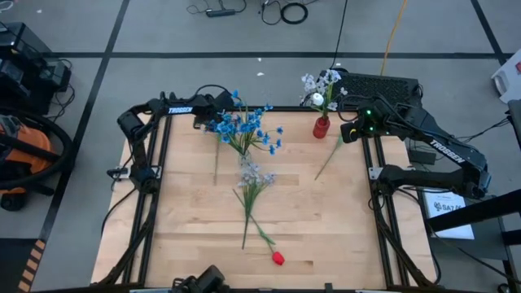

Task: Sort flowers into vase by color
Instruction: Put the top red flower into the red vase

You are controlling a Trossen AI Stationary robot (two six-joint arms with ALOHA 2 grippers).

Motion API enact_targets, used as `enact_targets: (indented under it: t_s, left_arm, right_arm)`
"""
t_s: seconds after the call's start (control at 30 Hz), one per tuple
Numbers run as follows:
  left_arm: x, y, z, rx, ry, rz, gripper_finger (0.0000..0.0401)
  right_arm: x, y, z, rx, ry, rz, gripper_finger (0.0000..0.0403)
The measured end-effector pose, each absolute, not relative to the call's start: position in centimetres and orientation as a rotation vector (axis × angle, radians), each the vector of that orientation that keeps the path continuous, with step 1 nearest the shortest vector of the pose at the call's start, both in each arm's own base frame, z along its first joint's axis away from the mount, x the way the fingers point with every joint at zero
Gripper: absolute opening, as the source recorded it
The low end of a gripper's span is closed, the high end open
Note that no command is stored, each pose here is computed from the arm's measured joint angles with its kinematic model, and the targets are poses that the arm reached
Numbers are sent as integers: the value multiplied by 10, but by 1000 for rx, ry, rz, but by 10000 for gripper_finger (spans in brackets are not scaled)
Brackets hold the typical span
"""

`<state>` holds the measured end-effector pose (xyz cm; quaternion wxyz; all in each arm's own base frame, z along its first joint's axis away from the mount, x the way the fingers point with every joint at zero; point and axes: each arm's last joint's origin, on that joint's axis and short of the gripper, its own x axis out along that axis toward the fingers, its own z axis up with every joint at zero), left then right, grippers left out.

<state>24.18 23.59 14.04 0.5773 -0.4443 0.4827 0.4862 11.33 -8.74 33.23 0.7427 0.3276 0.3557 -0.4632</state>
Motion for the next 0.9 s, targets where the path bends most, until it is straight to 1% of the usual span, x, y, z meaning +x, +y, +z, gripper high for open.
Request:
enact_targets:
  t_s: [0.1,0.17,0.3,0.37,0.53,0.63,0.7,0.8,0.9]
  left_arm:
    - [230,232,153,-1012,1178,1162,7]
    - [225,231,170,-972,1139,1176,6]
    - [212,227,201,-892,1093,1132,5]
    - [204,226,218,-870,1039,1128,5]
    - [174,216,256,-787,924,1123,4]
    - [151,199,270,-758,808,1139,4]
    - [138,185,278,-733,695,1125,4]
    - [126,161,288,-708,491,1037,4]
    - [114,135,297,-658,365,943,3]
  right_arm:
    - [113,-87,332,722,777,-1017,0]
    - [113,-87,332,722,777,-1017,0]
    - [113,-87,332,724,776,-1019,0]
    - [113,-87,332,724,776,-1019,0]
    - [113,-87,332,725,776,-1019,0]
    - [113,-87,332,724,776,-1019,0]
    - [113,-87,332,724,776,-1019,0]
    - [113,-87,332,724,776,-1019,0]
    - [113,-88,332,719,775,-1026,0]
